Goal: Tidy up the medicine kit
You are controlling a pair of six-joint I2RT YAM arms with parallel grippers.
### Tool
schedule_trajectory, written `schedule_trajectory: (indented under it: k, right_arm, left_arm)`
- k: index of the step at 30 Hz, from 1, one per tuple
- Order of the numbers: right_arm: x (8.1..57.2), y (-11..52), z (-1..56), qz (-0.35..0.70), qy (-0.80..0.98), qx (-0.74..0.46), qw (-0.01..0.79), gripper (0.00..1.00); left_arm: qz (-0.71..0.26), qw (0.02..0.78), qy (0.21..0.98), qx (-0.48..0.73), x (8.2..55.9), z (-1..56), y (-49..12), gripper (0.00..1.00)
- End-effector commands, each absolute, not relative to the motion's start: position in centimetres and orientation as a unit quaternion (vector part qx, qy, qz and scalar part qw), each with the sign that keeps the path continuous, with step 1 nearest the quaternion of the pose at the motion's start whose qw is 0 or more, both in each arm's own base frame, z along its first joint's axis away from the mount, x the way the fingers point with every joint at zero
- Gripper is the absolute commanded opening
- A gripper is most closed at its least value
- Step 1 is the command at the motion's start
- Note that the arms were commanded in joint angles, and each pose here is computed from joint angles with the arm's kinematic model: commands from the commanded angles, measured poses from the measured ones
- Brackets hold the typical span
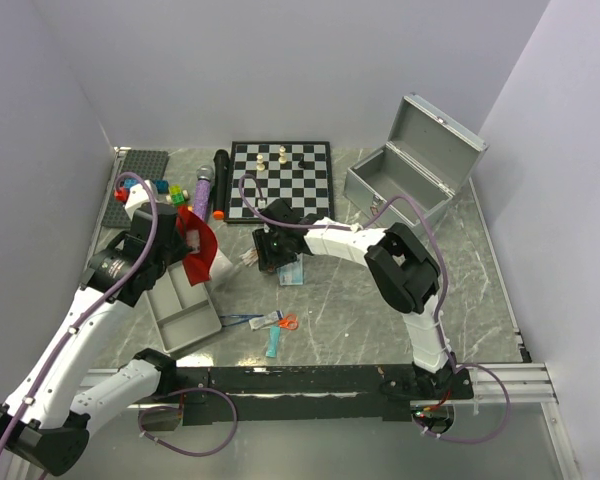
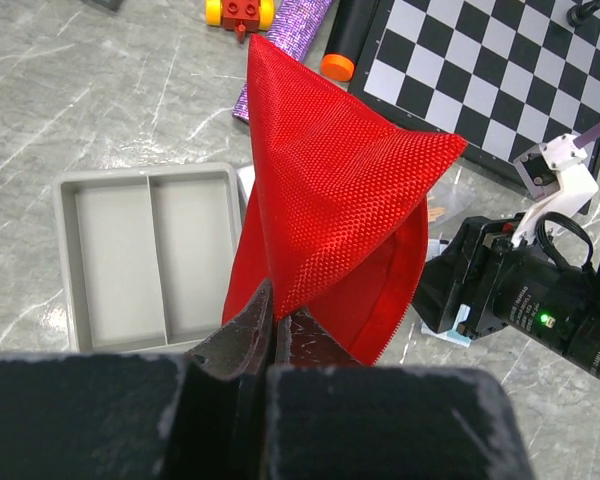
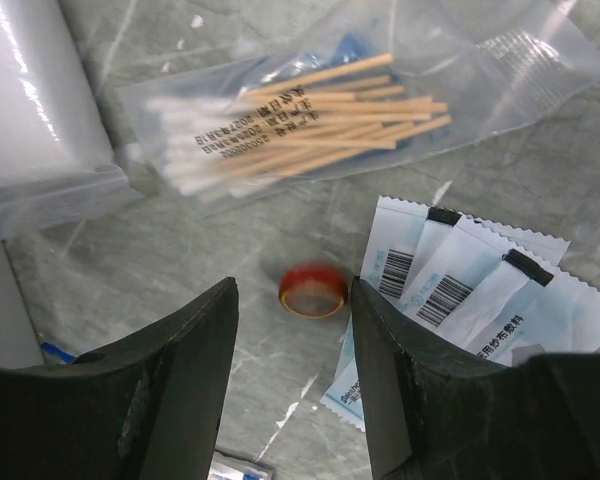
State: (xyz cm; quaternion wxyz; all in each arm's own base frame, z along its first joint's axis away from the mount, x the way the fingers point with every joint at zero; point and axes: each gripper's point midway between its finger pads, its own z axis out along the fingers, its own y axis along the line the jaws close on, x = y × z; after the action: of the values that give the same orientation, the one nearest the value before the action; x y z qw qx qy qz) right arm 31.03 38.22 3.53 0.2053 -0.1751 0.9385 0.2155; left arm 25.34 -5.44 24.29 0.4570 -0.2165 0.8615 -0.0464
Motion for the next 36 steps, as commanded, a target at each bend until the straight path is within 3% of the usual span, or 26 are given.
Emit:
schedule_trajectory:
  k: [1,31,36]
  right_arm:
    - [31.9,38.7,4.2,0.203,0.938,-0.176,0.217,0.57]
    - [29.3,36.0,1.5,0.083,0.941,-0.227,0.239,0.55]
    - [29.1,35.5,2.2,0.073,0.938,-0.224,0.254,0.63]
  left_arm:
    - [-0.062,0.478,0.85,-0.213,25.8,25.4,-5.6,0.01]
    - [-0.076,0.47,0.854,-0.21,25.8,24.5,-6.2,0.01]
    - [-0.078,0.473,0.852,-0.211,25.8,24.7,-6.3,0.01]
